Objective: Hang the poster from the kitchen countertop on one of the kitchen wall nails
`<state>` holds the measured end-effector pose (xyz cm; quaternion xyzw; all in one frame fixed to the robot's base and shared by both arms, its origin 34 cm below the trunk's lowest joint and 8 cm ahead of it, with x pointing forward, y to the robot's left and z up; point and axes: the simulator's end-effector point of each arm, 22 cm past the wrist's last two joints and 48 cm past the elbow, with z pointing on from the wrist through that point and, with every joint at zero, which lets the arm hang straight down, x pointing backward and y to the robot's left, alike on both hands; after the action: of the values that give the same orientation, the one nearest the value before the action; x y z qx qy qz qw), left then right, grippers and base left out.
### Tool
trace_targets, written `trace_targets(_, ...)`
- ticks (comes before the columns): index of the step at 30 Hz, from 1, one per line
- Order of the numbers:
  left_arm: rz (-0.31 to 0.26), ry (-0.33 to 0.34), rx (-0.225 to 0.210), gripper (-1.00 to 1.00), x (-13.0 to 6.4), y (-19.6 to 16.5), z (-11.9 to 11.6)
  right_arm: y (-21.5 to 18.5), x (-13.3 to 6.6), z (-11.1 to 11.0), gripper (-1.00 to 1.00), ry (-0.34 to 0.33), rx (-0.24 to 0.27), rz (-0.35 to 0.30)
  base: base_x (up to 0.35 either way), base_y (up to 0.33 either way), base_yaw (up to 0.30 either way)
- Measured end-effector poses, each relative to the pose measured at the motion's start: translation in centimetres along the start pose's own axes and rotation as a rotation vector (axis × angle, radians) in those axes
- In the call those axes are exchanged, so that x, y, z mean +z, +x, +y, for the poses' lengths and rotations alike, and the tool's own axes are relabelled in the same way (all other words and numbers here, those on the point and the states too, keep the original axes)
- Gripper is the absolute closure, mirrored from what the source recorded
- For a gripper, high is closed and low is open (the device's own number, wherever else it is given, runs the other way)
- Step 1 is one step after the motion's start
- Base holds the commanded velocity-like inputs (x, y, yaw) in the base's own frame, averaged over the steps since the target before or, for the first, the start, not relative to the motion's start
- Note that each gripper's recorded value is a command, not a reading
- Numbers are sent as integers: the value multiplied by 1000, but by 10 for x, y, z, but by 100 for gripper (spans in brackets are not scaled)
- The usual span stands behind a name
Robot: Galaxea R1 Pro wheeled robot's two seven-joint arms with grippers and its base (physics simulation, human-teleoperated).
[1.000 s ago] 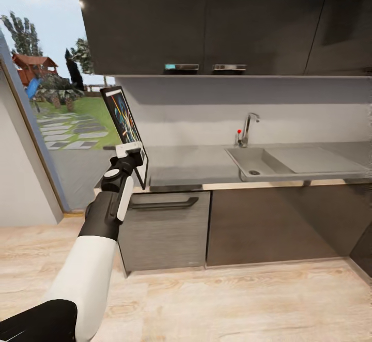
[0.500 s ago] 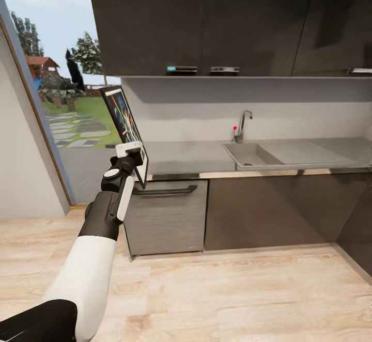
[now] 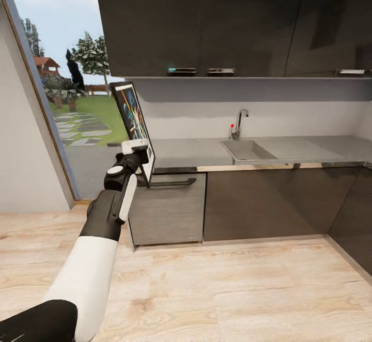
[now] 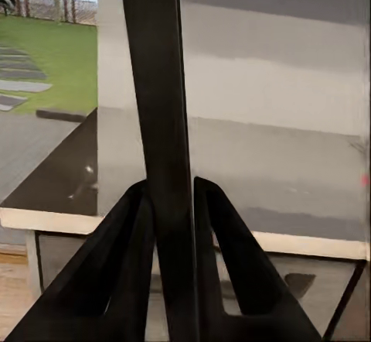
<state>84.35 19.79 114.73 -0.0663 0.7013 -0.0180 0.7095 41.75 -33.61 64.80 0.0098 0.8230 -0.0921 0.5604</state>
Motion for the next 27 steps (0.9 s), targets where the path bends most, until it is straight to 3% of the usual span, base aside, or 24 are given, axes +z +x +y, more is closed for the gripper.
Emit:
trace_targets(5, -53, 213, 9, 100, -28, -46, -49, -14, 4, 0, -100, 0, 3, -29, -9, 0, 0)
trace_targets(10, -75, 363, 19, 100, -48, -62, -78, -19, 6, -2, -100, 0, 0, -41, -2, 0, 0)
trace_targets(15, -65, 580, 32, 100, -72, -55, -117, -38, 16, -25, -100, -29, -62, -77, 0, 0, 0)
trace_targets(16, -59, 645, 35, 100, -80, -52, -127, -42, 20, -28, -100, -49, -79, -70, 0, 0, 0)
trace_targets(19, -52, 722, 50, 100, -90, -47, -135, -45, 27, -22, -100, -99, -97, -36, 0, 0, 0)
trace_targets(24, -5, 899, 104, 100, -113, -24, -135, -69, 53, 24, -100, -328, -105, 49, 0, 0, 0)
trace_targets(27, 31, 986, 120, 100, -128, -6, -133, -92, 70, 35, -100, -405, -92, 57, 0, 0, 0)
